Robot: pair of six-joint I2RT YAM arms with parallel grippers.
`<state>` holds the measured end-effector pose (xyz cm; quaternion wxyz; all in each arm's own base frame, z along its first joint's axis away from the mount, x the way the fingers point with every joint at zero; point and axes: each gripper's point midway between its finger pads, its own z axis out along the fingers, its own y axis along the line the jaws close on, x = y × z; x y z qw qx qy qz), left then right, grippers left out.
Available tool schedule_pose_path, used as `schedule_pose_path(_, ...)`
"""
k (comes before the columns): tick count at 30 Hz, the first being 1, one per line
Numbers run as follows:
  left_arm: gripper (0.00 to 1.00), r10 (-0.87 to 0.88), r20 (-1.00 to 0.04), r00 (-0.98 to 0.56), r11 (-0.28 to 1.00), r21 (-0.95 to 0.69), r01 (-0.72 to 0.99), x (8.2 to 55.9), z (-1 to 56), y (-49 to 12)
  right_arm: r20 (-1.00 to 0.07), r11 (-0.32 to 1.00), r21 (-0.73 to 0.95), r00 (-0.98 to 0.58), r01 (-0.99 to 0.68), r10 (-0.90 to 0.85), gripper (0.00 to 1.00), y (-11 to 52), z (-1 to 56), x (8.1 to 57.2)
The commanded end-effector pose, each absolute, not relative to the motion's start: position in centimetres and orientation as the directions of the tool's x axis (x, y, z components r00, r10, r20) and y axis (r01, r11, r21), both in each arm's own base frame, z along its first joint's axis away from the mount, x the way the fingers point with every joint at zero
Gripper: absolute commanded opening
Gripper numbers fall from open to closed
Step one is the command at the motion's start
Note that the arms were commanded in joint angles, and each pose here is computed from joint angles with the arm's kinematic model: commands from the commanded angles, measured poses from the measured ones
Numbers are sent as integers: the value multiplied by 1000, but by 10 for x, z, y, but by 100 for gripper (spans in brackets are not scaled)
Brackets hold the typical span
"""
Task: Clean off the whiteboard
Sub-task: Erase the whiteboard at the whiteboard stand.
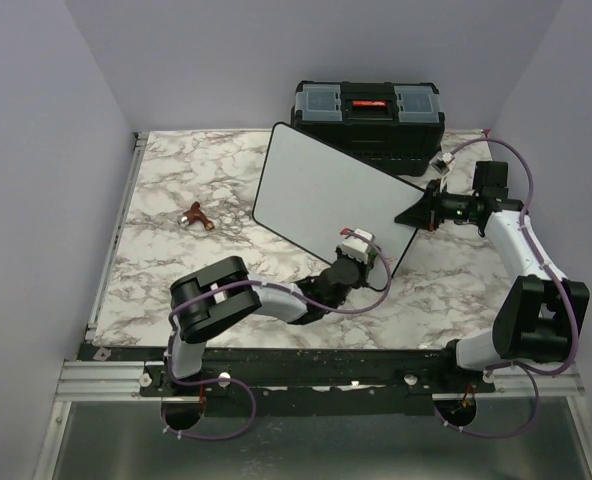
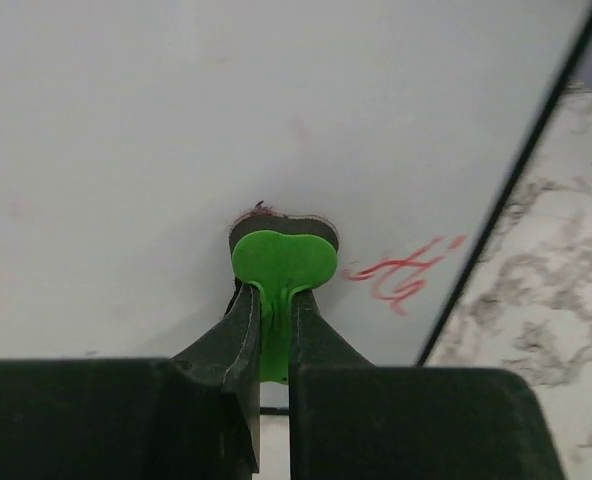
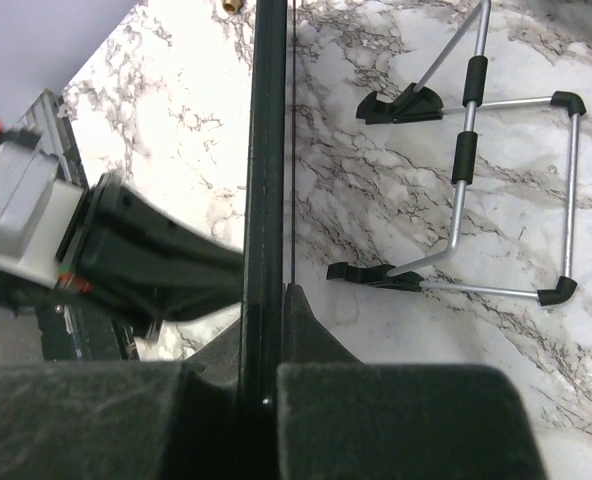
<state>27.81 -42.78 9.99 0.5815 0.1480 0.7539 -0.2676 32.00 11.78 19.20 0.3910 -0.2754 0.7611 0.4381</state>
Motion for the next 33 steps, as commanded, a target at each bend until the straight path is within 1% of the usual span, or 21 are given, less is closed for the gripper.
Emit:
schedule_pose_path(1,0,-123,-955,-270,691,-277,667,254,128,-487,-763,378,567,-639,-732,-94,1,139,178,285)
schedule_pose_path(4,0,-118,-958,-260,692,-267,671,255,132,-488,-763,378,567,-640,-732,-94,1,139,178,285)
schedule_pose_path(7,0,-108,-964,-244,716,-246,653,261,130,-477,-764,376,567,-639,-733,-94,1,139,179,285)
schedule_pose_path(14,0,-151,-946,-286,806,-285,518,297,109,-406,-764,375,567,-638,-733,-93,1,139,179,285)
schedule_pose_path(18,0,-145,-948,-284,827,-274,490,304,105,-386,-764,375,567,-639,-733,-93,0,139,178,285)
schedule_pose_path(21,0,-145,-947,-287,814,-279,510,302,108,-395,-763,377,568,-640,-732,-94,1,139,178,285)
schedule_pose_path(29,0,-92,-966,-243,730,-231,643,275,126,-465,-760,377,571,-644,-729,-94,1,139,176,285)
schedule_pose_path(33,0,-60,-973,-224,701,-200,684,265,129,-481,-759,376,572,-644,-729,-93,1,139,176,286)
